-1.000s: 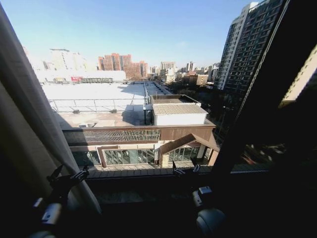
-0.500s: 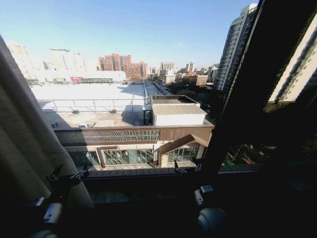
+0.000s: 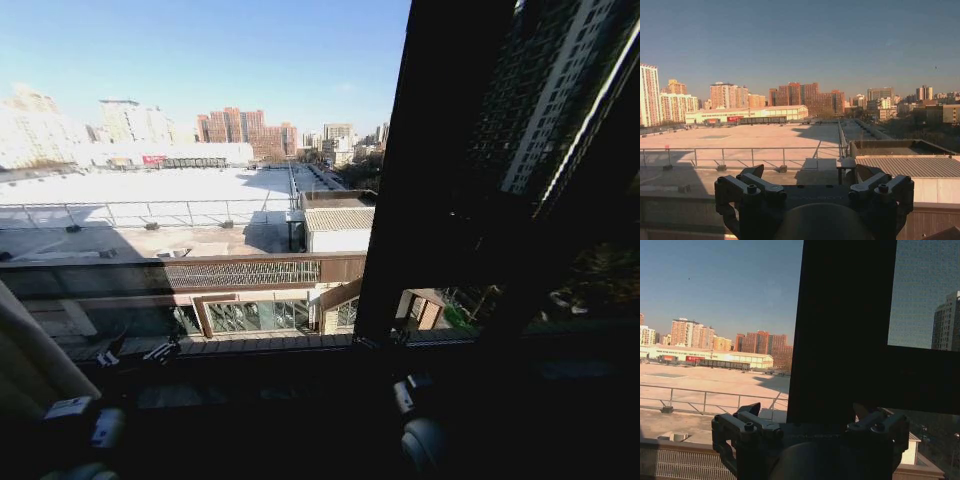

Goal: Open the curtains by pulling them apart, changing their state from closed to fully open.

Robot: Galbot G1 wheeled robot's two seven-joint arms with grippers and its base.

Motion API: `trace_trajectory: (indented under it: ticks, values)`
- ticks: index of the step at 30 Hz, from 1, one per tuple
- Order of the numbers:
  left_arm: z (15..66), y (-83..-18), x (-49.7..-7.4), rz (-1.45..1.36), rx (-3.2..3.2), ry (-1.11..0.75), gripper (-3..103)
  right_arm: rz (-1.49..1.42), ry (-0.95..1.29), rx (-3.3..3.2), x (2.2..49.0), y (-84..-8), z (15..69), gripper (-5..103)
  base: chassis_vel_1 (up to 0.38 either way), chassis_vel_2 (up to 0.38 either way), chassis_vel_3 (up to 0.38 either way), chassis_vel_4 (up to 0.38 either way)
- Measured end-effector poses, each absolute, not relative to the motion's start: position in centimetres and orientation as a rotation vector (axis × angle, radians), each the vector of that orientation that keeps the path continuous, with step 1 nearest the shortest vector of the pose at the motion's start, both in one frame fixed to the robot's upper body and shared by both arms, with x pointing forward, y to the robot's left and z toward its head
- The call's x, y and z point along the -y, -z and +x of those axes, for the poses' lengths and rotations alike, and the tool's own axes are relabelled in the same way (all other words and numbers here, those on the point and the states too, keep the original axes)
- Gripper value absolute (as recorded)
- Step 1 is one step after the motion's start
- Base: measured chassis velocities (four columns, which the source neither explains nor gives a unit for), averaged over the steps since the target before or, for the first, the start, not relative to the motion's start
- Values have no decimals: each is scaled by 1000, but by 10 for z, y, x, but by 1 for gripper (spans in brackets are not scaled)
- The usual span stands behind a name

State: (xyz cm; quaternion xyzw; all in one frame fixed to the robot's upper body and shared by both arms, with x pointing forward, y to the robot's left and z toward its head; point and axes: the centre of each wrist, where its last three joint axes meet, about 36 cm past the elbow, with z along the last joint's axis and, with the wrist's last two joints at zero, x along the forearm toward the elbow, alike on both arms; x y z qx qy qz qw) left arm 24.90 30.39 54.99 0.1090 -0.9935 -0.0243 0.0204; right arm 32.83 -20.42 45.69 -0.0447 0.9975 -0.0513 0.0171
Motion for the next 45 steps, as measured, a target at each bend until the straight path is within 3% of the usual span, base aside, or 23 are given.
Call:
trace_trajectory:
  ticks: [45]
  values:
    - [247,-539,-303,283,3091,112,100,-133,148,-3115,202,-451,328,100,-65,-386,63,388]
